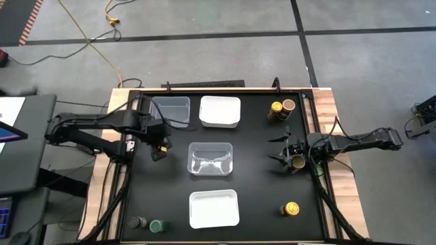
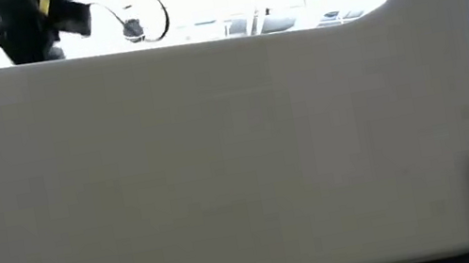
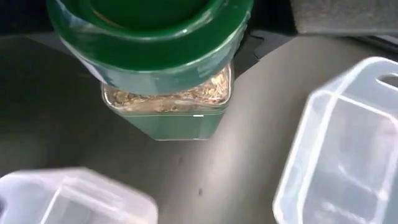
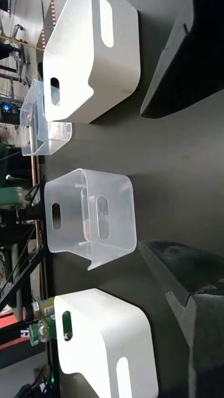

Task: Sort spices by type
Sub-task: Put the top green seasoning bottle into the top transparent bin

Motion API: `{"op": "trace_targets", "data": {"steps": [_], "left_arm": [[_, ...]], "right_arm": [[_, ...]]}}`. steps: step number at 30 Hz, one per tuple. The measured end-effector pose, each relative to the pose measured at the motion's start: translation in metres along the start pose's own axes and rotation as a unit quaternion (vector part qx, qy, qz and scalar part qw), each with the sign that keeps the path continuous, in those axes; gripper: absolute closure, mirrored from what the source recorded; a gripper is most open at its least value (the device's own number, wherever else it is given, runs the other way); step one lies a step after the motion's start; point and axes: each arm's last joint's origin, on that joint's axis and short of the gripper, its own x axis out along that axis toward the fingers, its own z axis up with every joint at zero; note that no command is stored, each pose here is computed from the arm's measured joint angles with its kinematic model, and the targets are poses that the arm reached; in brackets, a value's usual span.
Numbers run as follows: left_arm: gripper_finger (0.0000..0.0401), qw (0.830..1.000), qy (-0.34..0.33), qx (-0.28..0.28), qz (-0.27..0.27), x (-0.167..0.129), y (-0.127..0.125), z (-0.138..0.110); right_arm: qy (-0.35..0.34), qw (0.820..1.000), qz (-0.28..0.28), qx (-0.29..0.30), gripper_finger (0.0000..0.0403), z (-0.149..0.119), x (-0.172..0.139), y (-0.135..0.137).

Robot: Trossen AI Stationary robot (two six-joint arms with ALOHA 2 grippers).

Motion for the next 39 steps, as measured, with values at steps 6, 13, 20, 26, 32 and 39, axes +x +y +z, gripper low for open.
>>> {"op": "trace_targets", "data": {"steps": [6,13,20,26,32,39], "left_arm": [[0.0204,0.999,-0.051,-0.005,0.007,-0.031,0.011,0.015],[0.0203,0.994,-0.095,-0.049,0.019,-0.056,0.026,0.026],[0.0203,0.994,-0.102,-0.012,0.033,-0.065,0.036,0.028],[0.0205,0.996,-0.074,-0.033,0.037,-0.055,0.059,0.036],[0.0206,0.999,-0.013,0.021,0.038,-0.026,0.095,0.052],[0.0206,0.990,0.043,0.132,0.027,0.017,0.137,0.070]], "right_arm": [[0.000,1.000,0.000,0.000,0.0039,0.000,0.000,0.000],[0.000,1.000,0.000,0.000,0.0039,0.000,0.000,0.000],[0.000,1.000,0.000,0.000,0.0039,0.000,0.000,0.000],[0.000,1.000,0.000,0.000,0.0039,0.000,0.000,0.000],[0.000,1.000,0.000,0.000,0.0039,0.000,0.000,0.000],[0.000,1.000,0.000,0.000,0.0039,0.000,0.000,0.000]]}}
